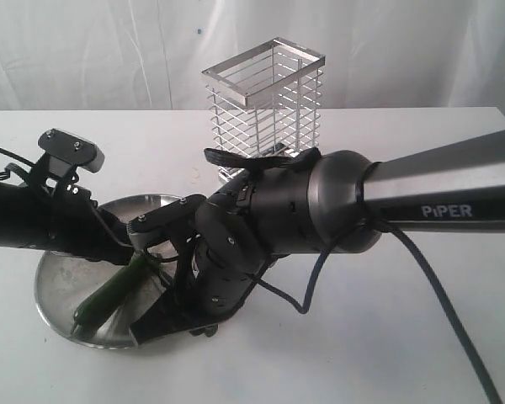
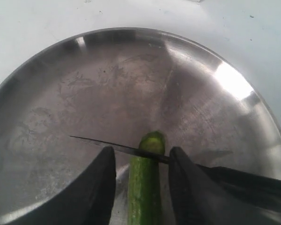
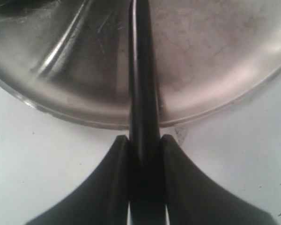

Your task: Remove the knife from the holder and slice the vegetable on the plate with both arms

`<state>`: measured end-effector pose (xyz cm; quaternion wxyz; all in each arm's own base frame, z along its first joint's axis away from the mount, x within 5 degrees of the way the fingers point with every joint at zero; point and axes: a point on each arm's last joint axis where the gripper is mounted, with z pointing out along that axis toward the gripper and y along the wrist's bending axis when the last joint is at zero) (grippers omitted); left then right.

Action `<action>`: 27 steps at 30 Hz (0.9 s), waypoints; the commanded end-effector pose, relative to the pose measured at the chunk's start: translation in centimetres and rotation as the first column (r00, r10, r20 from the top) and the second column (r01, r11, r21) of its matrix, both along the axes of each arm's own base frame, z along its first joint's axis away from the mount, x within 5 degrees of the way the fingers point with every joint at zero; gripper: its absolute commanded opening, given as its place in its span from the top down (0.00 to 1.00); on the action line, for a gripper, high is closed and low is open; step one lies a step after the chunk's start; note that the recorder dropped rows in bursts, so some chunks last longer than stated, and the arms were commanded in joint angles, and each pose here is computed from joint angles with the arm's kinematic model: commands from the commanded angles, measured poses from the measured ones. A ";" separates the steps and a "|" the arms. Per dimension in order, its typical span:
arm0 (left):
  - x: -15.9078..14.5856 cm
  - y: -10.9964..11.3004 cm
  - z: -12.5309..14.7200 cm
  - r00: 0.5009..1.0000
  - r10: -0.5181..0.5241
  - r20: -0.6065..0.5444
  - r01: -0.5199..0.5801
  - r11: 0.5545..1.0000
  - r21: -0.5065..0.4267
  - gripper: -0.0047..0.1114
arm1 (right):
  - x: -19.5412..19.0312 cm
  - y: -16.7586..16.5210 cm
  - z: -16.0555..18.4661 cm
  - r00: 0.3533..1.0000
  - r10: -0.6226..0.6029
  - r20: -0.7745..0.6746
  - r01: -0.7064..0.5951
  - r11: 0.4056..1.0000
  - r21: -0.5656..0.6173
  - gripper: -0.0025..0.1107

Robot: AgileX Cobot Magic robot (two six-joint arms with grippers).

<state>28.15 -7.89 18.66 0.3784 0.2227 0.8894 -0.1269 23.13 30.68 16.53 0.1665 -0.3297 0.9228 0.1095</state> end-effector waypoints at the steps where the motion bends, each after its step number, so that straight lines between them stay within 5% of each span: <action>1: -0.2 -0.2 -0.1 1.000 0.011 -0.017 -0.012 1.000 -0.029 0.59 | 0.0 0.1 0.2 1.000 -0.005 -0.005 0.005 1.000 0.017 0.98; 27: 1.5 -0.5 -2.1 0.996 0.019 -0.083 -0.021 0.999 -0.026 0.59 | -0.1 0.5 -1.2 0.998 -0.007 -0.064 0.006 1.000 -0.023 0.98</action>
